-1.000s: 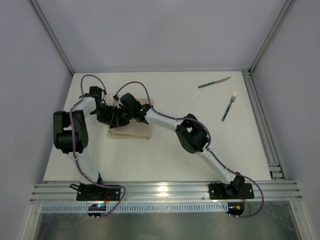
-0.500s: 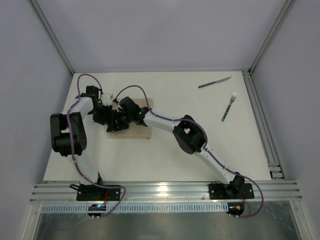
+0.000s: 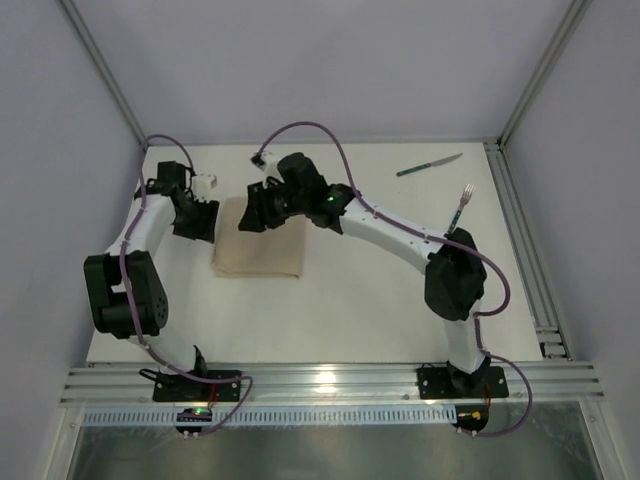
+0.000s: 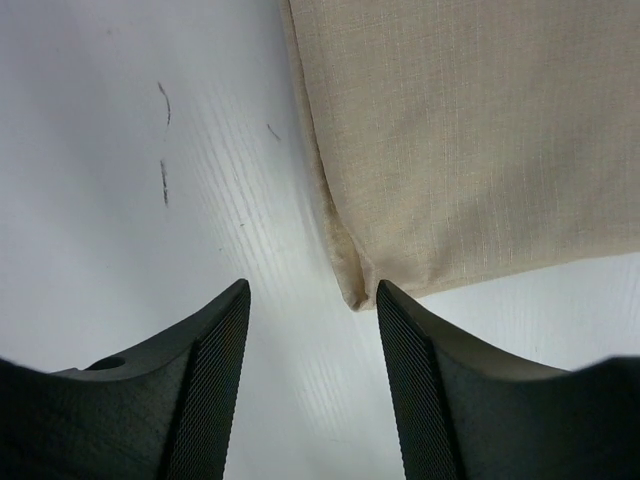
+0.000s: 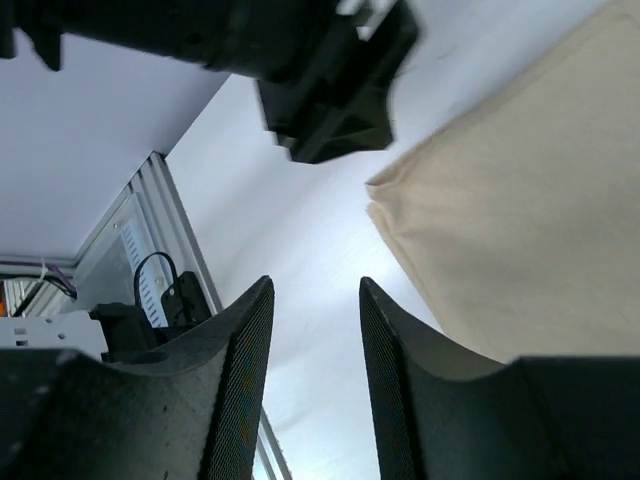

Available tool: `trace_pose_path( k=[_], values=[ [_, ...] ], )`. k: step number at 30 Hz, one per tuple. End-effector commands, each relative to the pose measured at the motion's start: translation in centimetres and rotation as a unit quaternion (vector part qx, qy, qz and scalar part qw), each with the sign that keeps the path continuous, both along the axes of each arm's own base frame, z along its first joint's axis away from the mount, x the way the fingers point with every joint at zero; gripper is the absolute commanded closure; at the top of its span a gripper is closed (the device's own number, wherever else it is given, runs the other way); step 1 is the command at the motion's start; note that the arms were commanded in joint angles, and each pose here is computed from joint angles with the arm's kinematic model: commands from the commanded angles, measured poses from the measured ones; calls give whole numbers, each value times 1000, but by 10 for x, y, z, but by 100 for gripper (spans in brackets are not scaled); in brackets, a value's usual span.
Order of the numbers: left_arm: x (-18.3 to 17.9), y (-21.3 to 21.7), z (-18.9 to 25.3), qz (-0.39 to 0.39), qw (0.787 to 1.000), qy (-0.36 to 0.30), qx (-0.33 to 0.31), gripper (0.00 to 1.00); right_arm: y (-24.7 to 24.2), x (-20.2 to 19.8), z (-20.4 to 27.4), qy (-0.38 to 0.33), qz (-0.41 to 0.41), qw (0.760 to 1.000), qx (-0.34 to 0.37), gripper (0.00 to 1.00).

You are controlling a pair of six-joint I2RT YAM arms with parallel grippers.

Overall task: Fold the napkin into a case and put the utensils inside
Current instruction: Move the square-folded napkin to the center of the board.

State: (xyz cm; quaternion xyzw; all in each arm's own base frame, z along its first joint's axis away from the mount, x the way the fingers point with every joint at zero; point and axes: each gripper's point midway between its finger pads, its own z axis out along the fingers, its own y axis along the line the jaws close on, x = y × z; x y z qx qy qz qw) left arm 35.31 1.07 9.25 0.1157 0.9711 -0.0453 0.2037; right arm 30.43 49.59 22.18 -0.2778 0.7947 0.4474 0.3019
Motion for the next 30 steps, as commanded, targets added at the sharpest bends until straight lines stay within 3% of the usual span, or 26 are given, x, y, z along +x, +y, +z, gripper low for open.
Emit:
trace_pose_path(
  k=[1, 3, 7, 12, 16, 22, 27, 28, 30],
  values=[
    [-17, -8, 10, -5, 1000, 2, -20, 43, -72, 59, -34, 24, -83, 996, -34, 57],
    [-23, -8, 2, -9, 1000, 19, -18, 42, -91, 81, -47, 48, -104, 993, -26, 50],
    [-31, -11, -23, -16, 998, 54, -24, 43, -128, 134, -69, 82, -160, 984, -9, 47],
    [-29, -13, -43, -13, 998, 63, -28, 46, -129, 161, -102, 110, -171, 979, -7, 46],
    [-25, -9, -60, -9, 997, 71, -16, 56, -121, 165, -144, 153, -171, 973, -11, 43],
    [-30, -6, -81, -7, 996, 93, -8, 70, -117, 172, -169, 193, -200, 961, 6, 43],
    [-31, -4, -85, -7, 995, 96, -5, 78, -122, 177, -180, 206, -237, 949, 2, 50],
    [-30, -4, -85, -10, 995, 95, -3, 79, -124, 179, -181, 207, -248, 946, 1, 59],
    [-29, -3, -83, -10, 996, 91, -1, 82, -127, 180, -184, 209, -257, 943, 5, 67]
  ],
)
